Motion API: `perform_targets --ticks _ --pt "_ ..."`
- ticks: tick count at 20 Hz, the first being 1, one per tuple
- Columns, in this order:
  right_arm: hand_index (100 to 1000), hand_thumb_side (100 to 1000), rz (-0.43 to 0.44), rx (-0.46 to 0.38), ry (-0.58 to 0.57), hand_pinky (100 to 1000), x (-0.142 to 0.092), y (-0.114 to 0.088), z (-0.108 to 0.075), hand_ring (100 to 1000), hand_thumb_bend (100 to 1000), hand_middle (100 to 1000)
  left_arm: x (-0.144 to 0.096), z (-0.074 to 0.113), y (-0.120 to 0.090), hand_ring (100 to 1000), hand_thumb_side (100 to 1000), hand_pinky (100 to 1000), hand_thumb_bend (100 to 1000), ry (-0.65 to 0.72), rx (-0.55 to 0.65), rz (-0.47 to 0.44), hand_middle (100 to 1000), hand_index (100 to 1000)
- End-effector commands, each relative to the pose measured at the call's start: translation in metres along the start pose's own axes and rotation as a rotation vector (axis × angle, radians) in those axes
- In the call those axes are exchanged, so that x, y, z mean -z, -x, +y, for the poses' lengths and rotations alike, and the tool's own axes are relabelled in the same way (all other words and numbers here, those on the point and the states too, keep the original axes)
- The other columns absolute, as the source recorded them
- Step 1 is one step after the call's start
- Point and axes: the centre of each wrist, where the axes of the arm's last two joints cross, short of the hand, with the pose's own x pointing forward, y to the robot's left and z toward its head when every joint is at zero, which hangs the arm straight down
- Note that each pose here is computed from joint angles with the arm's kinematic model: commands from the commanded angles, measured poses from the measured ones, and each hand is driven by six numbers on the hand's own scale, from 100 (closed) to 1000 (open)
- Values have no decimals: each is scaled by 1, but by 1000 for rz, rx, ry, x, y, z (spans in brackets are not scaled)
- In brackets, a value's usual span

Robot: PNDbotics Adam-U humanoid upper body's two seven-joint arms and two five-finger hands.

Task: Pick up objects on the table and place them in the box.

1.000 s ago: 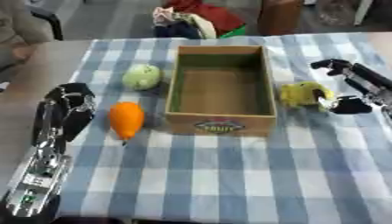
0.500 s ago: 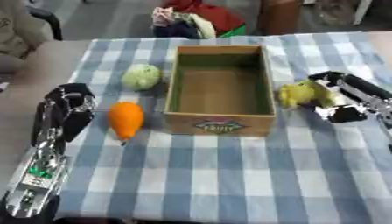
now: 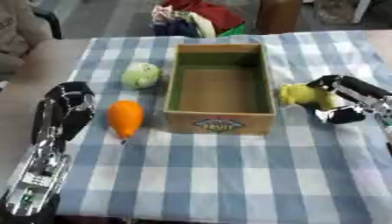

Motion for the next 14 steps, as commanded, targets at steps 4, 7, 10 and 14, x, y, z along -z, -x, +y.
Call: perform_targets --ticks 4,7,10,14 --pt "618 213 50 -31 68 701 -3 3 -9 751 100 416 3 2 -7 620 206 764 100 -1 6 -27 630 672" --pt "508 197 64 -26 133 653 -2 3 -12 719 100 315 3 2 -7 620 206 764 100 1 6 -26 630 672" --pt "501 196 72 -24 172 649 -2 2 -12 716 100 308 3 2 -7 620 206 764 100 1 6 -26 630 672" --pt "425 193 54 -10 274 608 -1 -2 -27 688 100 227 3 3 -6 620 206 764 100 -1 6 -26 630 672"
